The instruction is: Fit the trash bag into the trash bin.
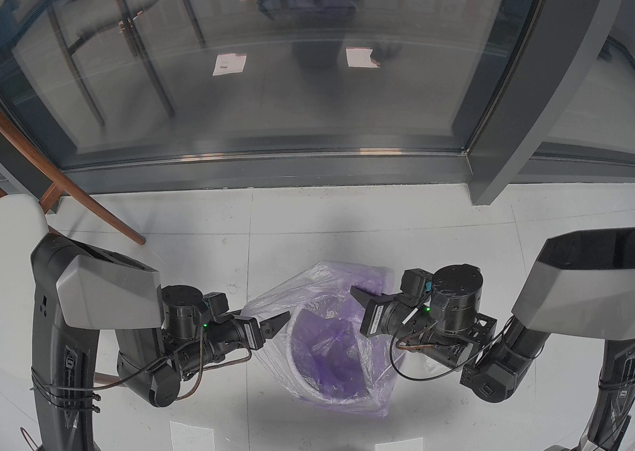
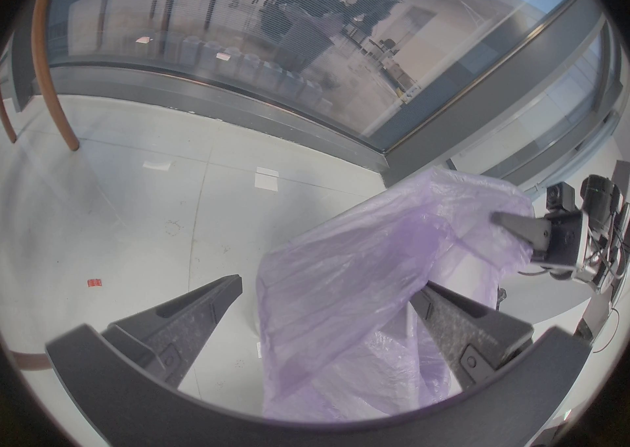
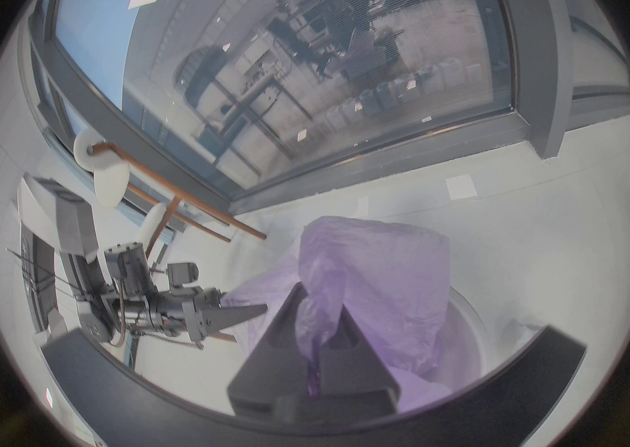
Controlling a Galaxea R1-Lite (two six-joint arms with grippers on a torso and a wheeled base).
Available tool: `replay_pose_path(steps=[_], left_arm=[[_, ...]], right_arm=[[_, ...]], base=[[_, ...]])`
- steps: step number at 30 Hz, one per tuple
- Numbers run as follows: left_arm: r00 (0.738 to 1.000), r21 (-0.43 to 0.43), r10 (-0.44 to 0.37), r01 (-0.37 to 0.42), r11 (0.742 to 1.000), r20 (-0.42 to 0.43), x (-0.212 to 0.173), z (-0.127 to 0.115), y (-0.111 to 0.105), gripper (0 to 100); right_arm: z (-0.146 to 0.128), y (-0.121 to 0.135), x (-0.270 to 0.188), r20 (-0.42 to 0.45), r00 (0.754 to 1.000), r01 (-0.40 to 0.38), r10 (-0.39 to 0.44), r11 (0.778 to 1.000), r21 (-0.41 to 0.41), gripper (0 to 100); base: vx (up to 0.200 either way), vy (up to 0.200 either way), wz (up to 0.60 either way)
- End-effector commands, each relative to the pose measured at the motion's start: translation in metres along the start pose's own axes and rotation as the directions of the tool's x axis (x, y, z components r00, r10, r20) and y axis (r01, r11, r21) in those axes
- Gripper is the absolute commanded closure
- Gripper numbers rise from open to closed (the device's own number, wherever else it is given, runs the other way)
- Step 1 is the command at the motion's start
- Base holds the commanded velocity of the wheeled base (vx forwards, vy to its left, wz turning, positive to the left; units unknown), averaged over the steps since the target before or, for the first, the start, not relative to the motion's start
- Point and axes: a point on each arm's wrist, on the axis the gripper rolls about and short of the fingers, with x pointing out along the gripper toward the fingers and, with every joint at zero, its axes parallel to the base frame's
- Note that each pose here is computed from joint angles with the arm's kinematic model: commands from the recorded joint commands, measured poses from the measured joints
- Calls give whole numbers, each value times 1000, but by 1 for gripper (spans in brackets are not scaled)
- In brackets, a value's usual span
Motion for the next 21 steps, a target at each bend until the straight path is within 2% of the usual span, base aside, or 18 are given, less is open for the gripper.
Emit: replay_pose_path(steps=[1, 9, 17, 21], left_arm=[[1000, -2, 12, -12, 1000, 27, -3, 5, 4, 0], [993, -55, 107, -105, 993, 48, -21, 14, 34, 0], [992, -79, 50, -41, 996, 114, -39, 37, 8, 0], [996, -63, 3, 3, 998, 93, -43, 34, -8, 0]], right_arm=[[-7, -2, 2, -18, 1000, 9, -9, 1000, 1, 100], [-19, 2, 5, -47, 999, 8, -7, 1000, 3, 100], [-6, -4, 10, 2, 1000, 18, -18, 999, 41, 100], [6, -19, 13, 35, 998, 42, -44, 998, 55, 100]], base=[[0, 0, 0], [0, 0, 0], [0, 0, 0], [0, 0, 0]])
